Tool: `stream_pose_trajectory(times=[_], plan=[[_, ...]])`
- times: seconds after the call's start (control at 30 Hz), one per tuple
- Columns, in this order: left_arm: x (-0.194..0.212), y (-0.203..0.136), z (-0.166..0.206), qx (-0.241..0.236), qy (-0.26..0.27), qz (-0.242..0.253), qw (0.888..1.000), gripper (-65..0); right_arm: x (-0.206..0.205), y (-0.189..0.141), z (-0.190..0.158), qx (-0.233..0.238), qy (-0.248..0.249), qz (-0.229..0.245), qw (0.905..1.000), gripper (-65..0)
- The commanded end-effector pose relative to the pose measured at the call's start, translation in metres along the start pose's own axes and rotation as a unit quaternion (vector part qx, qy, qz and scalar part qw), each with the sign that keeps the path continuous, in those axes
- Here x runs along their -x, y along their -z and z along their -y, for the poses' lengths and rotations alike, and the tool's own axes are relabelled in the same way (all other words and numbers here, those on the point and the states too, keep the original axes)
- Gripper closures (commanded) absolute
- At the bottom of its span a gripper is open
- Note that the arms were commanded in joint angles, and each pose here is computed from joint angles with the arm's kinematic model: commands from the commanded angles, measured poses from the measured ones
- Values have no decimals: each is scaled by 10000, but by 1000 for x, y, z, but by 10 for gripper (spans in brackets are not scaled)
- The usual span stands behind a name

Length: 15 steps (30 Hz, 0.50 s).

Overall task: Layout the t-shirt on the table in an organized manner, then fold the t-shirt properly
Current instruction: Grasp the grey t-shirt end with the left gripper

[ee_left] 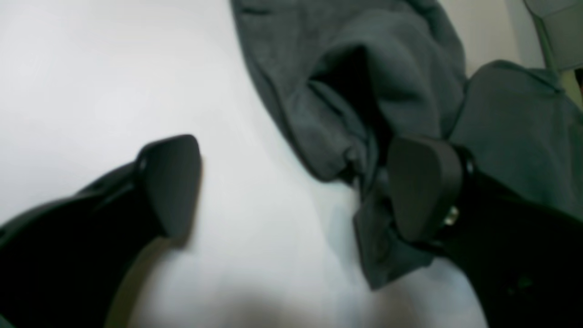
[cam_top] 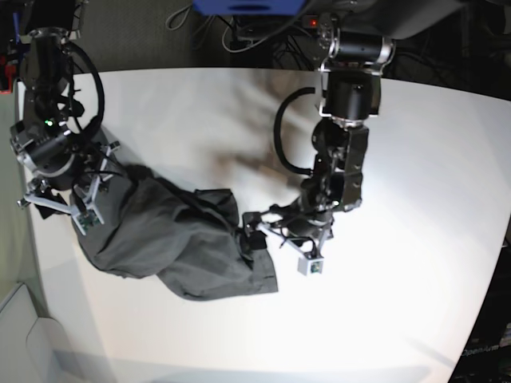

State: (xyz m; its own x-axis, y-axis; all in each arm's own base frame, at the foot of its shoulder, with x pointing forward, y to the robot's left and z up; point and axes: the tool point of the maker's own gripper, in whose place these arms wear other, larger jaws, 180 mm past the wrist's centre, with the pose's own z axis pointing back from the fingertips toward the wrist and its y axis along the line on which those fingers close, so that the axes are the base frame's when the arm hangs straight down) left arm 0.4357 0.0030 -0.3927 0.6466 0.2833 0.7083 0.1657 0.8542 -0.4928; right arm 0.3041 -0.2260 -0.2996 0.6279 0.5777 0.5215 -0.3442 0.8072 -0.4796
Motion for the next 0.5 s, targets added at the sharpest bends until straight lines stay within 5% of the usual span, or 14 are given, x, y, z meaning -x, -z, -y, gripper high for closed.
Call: stream_pose_trajectory(times=[0.0, 0.17, 0.47], plan=[[-23, 7, 21, 226, 14, 320, 9992, -643, -9, -4, 11, 163, -8, 180, 9997, -423], [-29, 20, -3, -422, -309, 420, 9978, -643, -9, -4, 11, 163, -8, 180, 9997, -423], [-24, 32, -12, -729, -359, 150, 9966, -643, -10, -4, 12, 178, -16, 196, 9996, -423]])
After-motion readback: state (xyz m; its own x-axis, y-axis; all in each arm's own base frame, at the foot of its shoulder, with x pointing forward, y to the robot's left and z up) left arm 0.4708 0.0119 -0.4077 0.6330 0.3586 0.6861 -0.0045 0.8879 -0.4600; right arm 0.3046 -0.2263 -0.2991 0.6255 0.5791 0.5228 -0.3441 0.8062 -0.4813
